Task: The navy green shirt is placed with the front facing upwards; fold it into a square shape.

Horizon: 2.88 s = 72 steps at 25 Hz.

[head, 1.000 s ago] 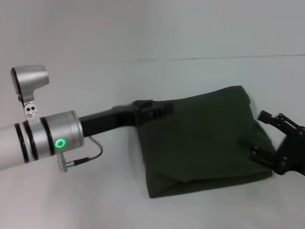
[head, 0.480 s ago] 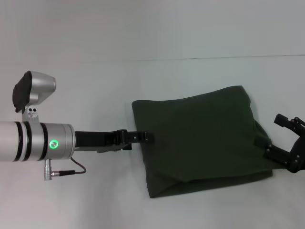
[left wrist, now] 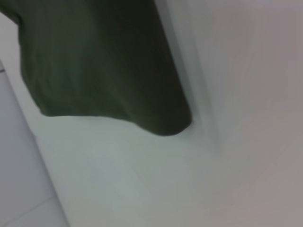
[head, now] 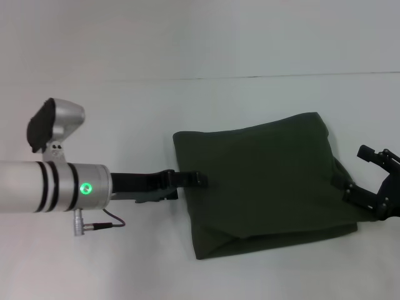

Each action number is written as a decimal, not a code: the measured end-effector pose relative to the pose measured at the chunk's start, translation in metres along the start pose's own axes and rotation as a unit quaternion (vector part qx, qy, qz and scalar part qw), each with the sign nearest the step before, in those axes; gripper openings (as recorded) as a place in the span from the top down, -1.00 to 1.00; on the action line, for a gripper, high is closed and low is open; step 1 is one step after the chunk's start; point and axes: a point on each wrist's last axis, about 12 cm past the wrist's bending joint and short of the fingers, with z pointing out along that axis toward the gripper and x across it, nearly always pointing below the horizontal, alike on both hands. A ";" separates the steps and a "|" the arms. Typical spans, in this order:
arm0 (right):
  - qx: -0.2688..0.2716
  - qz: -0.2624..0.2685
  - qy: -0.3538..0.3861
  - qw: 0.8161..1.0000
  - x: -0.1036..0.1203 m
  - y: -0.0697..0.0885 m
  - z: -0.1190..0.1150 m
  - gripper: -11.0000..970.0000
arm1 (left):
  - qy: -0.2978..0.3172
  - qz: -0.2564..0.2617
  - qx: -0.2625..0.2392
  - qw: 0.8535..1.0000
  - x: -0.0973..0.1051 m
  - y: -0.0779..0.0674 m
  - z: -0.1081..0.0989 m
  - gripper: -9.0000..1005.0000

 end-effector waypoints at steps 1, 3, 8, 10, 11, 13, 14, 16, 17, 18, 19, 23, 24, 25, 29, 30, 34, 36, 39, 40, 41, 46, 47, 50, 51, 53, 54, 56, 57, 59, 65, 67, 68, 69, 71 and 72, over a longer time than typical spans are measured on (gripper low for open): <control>0.000 0.000 0.000 1.000 0.000 0.000 0.000 -0.81 | 0.002 -0.002 -0.001 1.000 0.000 0.000 0.002 -0.79; 0.002 0.000 0.000 1.000 0.000 -0.001 0.000 -0.81 | 0.005 -0.004 -0.003 1.000 0.001 -0.001 0.005 -0.78; 0.009 0.001 0.004 1.000 0.000 -0.003 -0.001 -0.81 | 0.014 -0.006 0.002 1.000 0.003 -0.005 0.012 -0.74; 0.009 0.001 0.004 1.000 0.000 -0.003 -0.001 -0.81 | 0.018 -0.007 0.005 1.000 0.003 -0.007 0.015 -0.73; 0.009 0.001 0.004 1.000 0.000 -0.003 -0.001 -0.81 | 0.019 -0.010 0.007 1.000 0.003 -0.009 0.016 -0.72; 0.010 0.001 0.004 1.000 0.000 -0.003 0.000 -0.81 | 0.023 -0.017 0.009 1.000 0.003 -0.011 0.019 -0.70; 0.011 0.001 0.004 1.000 0.000 -0.003 0.000 -0.81 | 0.025 -0.020 0.009 0.999 0.003 -0.012 0.020 -0.70; 0.012 0.001 0.004 1.000 0.000 -0.004 0.000 -0.81 | 0.028 -0.020 0.009 0.999 0.002 -0.014 0.021 -0.68; 0.012 0.001 0.004 1.000 0.000 -0.004 0.000 -0.81 | 0.029 -0.019 0.009 0.999 0.002 -0.014 0.021 -0.67; 0.013 0.001 0.004 1.000 0.000 -0.004 0.000 -0.81 | 0.028 -0.018 0.009 0.999 0.002 -0.014 0.021 -0.63; 0.013 0.001 0.004 1.000 0.000 -0.004 0.000 -0.81 | 0.027 -0.018 0.009 0.999 0.001 -0.014 0.021 -0.59; 0.014 0.004 0.004 1.000 0.000 -0.004 0.000 -0.81 | 0.026 -0.017 0.009 0.999 0.001 -0.014 0.021 -0.42; 0.015 0.005 0.004 1.000 0.000 -0.004 0.001 -0.81 | 0.027 -0.017 0.009 0.999 0.001 -0.015 0.021 -0.38; 0.015 0.006 0.005 1.000 0.000 -0.004 0.001 -0.81 | 0.027 -0.016 0.009 0.999 0.001 -0.015 0.021 -0.34; 0.016 0.007 0.005 1.000 0.001 -0.004 0.000 -0.81 | 0.026 -0.008 0.010 1.000 0.000 -0.015 0.021 -0.13; 0.016 0.007 0.005 1.000 0.001 -0.004 0.000 -0.81 | 0.026 -0.006 0.010 1.000 0.000 -0.015 0.021 -0.05; 0.015 0.008 0.005 1.000 0.001 -0.003 0.001 -0.81 | 0.021 0.003 0.010 1.000 0.000 -0.014 0.019 0.27; 0.016 0.009 0.006 1.000 0.002 -0.003 0.001 -0.81 | 0.015 0.012 0.011 1.000 -0.001 -0.013 0.017 0.49; 0.018 0.009 0.007 1.000 0.002 -0.003 0.002 -0.81 | 0.004 0.021 0.010 1.000 -0.003 -0.011 0.013 0.71; 0.018 0.010 0.006 1.000 0.002 -0.003 0.002 -0.81 | 0.002 0.022 0.009 1.000 -0.004 -0.010 0.011 0.72; 0.018 0.010 0.006 1.000 0.002 -0.003 0.002 -0.81 | 0.000 0.023 0.008 1.000 -0.004 -0.010 0.010 0.73; 0.017 0.013 0.006 1.000 0.003 -0.002 0.005 -0.81 | -0.023 0.024 -0.003 0.999 -0.008 -0.001 -0.003 0.77; 0.017 0.014 0.007 1.000 0.002 -0.003 0.006 -0.81 | -0.029 0.023 -0.006 0.999 -0.009 0.002 -0.007 0.77; 0.016 0.015 0.009 1.000 0.002 -0.003 0.008 -0.75 | -0.047 0.021 -0.013 0.999 -0.012 0.010 -0.019 0.77; 0.014 0.015 0.009 1.000 0.002 -0.003 0.010 -0.73 | -0.051 0.020 -0.015 0.998 -0.012 0.012 -0.022 0.77; 0.011 0.012 0.009 1.000 0.001 -0.003 0.012 -0.68 | -0.061 0.020 -0.021 0.998 -0.014 0.017 -0.030 0.77; 0.009 0.010 0.008 1.000 0.000 -0.003 0.013 -0.65 | -0.066 0.019 -0.024 0.997 -0.014 0.019 -0.034 0.77; 0.006 0.008 0.006 1.000 -0.001 -0.003 0.015 -0.65 | -0.070 0.018 -0.028 0.997 -0.013 0.023 -0.040 0.77; 0.004 0.008 0.005 1.000 -0.002 -0.003 0.016 -0.65 | -0.072 0.017 -0.031 0.997 -0.013 0.025 -0.043 0.77; 0.002 0.009 0.003 1.000 -0.003 -0.003 0.018 -0.64 | -0.075 0.017 -0.038 0.996 -0.012 0.029 -0.047 0.77; -0.005 0.012 0.001 1.000 -0.004 -0.001 0.025 -0.64 | -0.089 0.017 -0.051 0.995 -0.014 0.038 -0.064 0.77; -0.006 0.013 0.000 1.000 -0.004 -0.001 0.026 -0.64 | -0.094 0.017 -0.049 0.994 -0.014 0.040 -0.068 0.77; -0.007 0.012 0.000 1.000 -0.005 -0.001 0.027 -0.64 | -0.095 0.018 -0.047 0.994 -0.014 0.041 -0.070 0.77; -0.007 0.012 0.000 1.000 -0.005 -0.001 0.028 -0.64 | -0.096 0.021 -0.044 0.994 -0.014 0.041 -0.071 0.77; -0.008 0.011 -0.001 1.000 -0.006 -0.001 0.028 -0.64 | -0.100 0.022 -0.039 0.994 -0.013 0.042 -0.075 0.76; -0.009 0.011 -0.001 1.000 -0.006 -0.002 0.029 -0.64 | -0.103 0.022 -0.038 0.994 -0.013 0.043 -0.077 0.76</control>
